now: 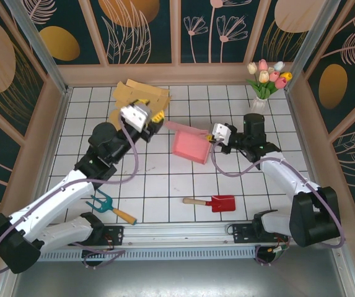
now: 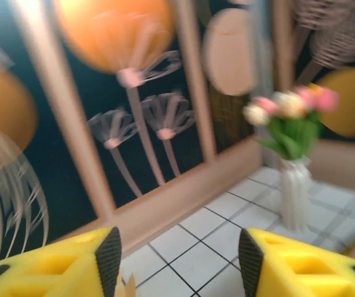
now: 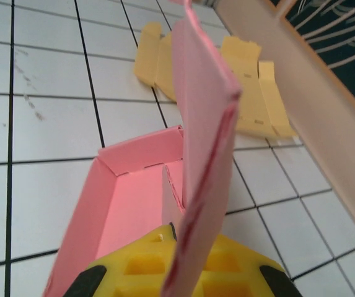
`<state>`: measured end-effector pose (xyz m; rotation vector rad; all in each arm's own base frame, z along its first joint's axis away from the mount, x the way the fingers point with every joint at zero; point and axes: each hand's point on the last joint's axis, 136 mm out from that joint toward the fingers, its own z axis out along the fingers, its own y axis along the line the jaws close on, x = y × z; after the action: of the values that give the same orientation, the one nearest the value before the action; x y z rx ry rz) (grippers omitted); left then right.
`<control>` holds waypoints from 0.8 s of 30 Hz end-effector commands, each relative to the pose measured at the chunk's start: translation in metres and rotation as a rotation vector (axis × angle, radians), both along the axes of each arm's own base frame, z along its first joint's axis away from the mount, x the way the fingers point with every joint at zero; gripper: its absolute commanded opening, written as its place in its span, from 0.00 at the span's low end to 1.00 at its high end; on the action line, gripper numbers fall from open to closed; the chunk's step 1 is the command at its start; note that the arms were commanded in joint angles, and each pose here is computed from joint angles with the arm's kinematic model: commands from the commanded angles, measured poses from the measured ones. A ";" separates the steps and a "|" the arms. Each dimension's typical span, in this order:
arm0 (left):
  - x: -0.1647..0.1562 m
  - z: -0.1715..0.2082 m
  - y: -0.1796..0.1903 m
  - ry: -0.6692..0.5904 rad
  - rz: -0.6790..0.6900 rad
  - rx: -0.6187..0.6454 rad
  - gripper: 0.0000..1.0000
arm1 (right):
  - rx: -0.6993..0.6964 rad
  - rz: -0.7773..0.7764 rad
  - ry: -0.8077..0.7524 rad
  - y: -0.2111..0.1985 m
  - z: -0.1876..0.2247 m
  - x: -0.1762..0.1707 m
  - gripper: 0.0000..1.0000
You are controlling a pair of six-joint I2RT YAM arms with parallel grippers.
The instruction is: Fold the paper box
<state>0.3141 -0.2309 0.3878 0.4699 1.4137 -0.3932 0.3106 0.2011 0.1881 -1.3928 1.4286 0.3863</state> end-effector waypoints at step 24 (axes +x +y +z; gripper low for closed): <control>0.114 -0.194 -0.035 1.071 0.168 -0.447 0.58 | 0.105 0.117 -0.041 0.015 0.008 0.002 0.00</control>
<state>0.4369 -0.2506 0.2058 -0.2800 2.2403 -0.7635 0.3132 0.2115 0.1880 -1.3890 1.3432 0.4760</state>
